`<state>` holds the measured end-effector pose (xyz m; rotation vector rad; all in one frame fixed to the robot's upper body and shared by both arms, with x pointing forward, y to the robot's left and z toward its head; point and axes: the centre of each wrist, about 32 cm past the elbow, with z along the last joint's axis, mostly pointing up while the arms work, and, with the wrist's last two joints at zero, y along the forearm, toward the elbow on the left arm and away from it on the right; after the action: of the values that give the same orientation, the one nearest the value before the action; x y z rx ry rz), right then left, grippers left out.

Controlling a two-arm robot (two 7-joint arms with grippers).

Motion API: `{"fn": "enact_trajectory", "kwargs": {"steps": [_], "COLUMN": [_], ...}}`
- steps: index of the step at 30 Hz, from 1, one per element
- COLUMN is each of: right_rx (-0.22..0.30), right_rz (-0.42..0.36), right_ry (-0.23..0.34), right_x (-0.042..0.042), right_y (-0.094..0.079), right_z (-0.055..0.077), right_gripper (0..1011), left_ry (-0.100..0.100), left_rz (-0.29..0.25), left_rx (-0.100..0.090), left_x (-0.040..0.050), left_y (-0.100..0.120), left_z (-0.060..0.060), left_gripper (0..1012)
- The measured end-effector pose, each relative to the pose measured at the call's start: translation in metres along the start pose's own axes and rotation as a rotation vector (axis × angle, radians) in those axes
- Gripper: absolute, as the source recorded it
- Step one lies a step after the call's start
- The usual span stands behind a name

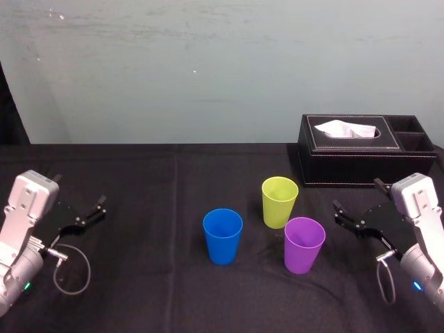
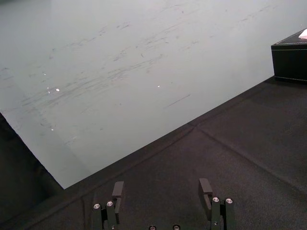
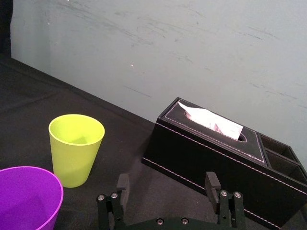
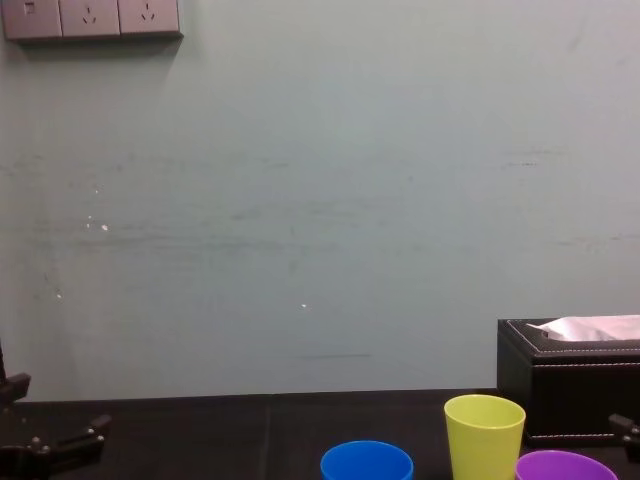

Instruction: Stack the three plastic cups sequentially using one hand.

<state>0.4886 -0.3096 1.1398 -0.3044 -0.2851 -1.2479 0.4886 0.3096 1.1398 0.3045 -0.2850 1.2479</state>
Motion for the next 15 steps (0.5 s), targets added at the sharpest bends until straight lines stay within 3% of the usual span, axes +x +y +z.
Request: {"fn": "enact_trajectory", "kwargs": {"steps": [15], "right_rx": [0.000], "right_rz": [0.000], "right_ry": [0.000], "right_x": [0.0000], "right_y": [0.0000], "right_z": [0.0000], "right_gripper": [1003], "left_ry": [0.000], "left_rz": [0.000], "left_rx": [0.000], "left_x": [0.0000], "left_y": [0.0000], "left_z": [0.0000], "left_gripper": [1000]}}
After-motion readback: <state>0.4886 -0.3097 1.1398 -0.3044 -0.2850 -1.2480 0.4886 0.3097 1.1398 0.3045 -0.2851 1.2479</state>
